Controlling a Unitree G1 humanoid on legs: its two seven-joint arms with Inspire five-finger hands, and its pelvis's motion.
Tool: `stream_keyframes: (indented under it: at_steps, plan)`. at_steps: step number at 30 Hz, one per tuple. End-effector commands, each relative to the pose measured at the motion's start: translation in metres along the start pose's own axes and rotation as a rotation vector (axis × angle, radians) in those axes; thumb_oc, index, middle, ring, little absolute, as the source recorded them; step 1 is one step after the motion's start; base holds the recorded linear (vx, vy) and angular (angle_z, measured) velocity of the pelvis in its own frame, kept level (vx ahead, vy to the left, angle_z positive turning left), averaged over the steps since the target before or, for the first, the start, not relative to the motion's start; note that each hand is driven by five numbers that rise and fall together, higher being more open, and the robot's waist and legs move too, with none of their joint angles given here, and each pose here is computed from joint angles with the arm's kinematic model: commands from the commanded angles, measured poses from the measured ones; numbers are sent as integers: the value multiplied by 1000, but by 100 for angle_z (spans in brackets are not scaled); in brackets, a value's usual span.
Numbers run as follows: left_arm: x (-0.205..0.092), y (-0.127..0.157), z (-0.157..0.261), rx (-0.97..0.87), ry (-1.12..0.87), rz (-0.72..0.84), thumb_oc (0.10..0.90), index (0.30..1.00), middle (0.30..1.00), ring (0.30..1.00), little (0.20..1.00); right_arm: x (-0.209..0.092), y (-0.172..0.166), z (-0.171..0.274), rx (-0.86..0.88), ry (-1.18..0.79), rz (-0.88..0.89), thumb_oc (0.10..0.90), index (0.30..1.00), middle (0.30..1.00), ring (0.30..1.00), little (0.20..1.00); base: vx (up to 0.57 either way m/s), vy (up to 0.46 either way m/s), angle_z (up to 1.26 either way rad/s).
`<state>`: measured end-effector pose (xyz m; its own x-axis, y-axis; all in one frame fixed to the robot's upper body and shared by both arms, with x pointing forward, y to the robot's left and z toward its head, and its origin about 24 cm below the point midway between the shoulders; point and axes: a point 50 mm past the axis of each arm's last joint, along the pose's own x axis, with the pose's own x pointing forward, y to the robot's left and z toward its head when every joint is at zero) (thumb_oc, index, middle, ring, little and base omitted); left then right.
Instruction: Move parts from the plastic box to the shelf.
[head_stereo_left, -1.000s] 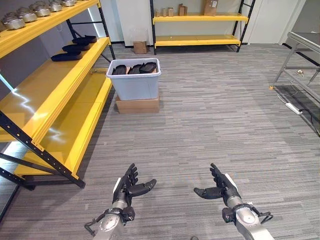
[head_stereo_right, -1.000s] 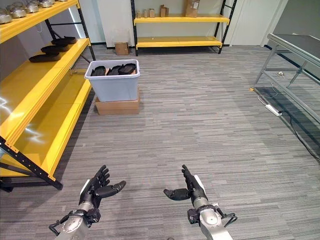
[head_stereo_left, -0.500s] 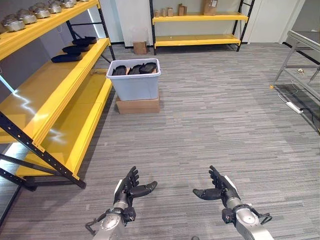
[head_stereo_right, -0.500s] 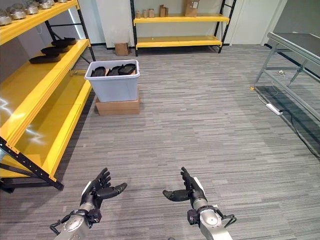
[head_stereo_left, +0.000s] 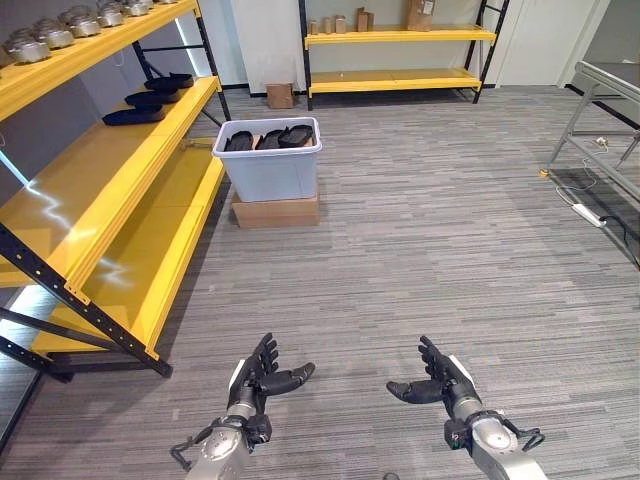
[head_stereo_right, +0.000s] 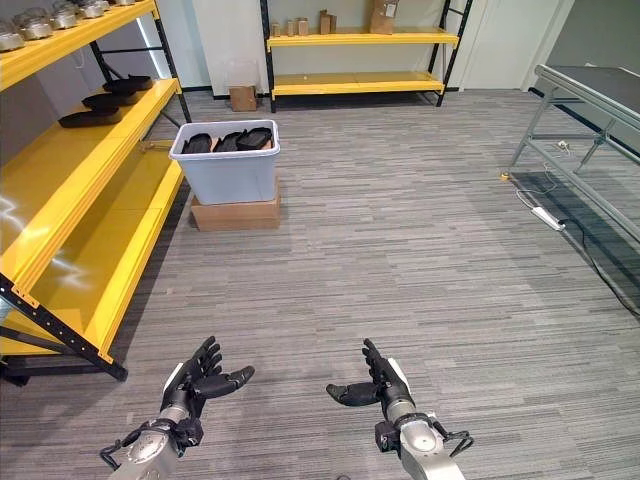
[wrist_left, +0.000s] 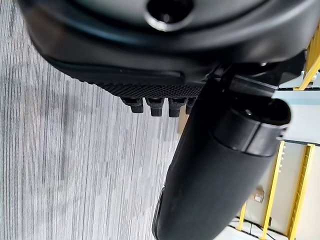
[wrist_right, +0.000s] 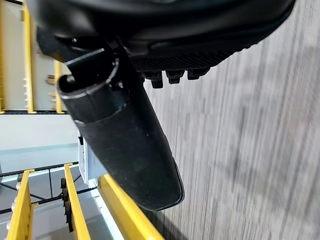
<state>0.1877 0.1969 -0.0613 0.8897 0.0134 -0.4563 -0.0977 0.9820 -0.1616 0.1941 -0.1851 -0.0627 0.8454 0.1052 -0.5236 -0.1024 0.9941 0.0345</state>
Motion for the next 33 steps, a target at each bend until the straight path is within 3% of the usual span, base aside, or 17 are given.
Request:
stream_keyframes:
  at_steps: [1, 10, 13, 25, 33]
  plan:
    - [12, -9, 55, -2, -252, -74, 900, 1000, 1000, 1000, 1000, 8, 11, 50, 79, -232, 75, 900, 1000, 1000, 1000, 1000, 24, 64, 1]
    - [14, -5, 64, 26, -304, -67, 900, 1000, 1000, 1000, 1000, 8, 15, 66, 104, -342, 104, 900, 1000, 1000, 1000, 1000, 22, 129, 2]
    - [16, -12, 80, 32, -387, -110, 900, 1000, 1000, 1000, 1000, 10, 34, 68, 298, -377, 246, 900, 1000, 1000, 1000, 1000, 48, 312, -8]
    - [7, -30, 61, 48, -340, -194, 900, 1000, 1000, 1000, 1000, -11, -4, 51, 334, -405, 94, 900, 1000, 1000, 1000, 1000, 299, -27, 38]
    - [4, -37, 55, 24, -324, -198, 900, 1000, 1000, 1000, 1000, -6, -4, 56, 293, -392, 65, 900, 1000, 1000, 1000, 1000, 371, -154, 49]
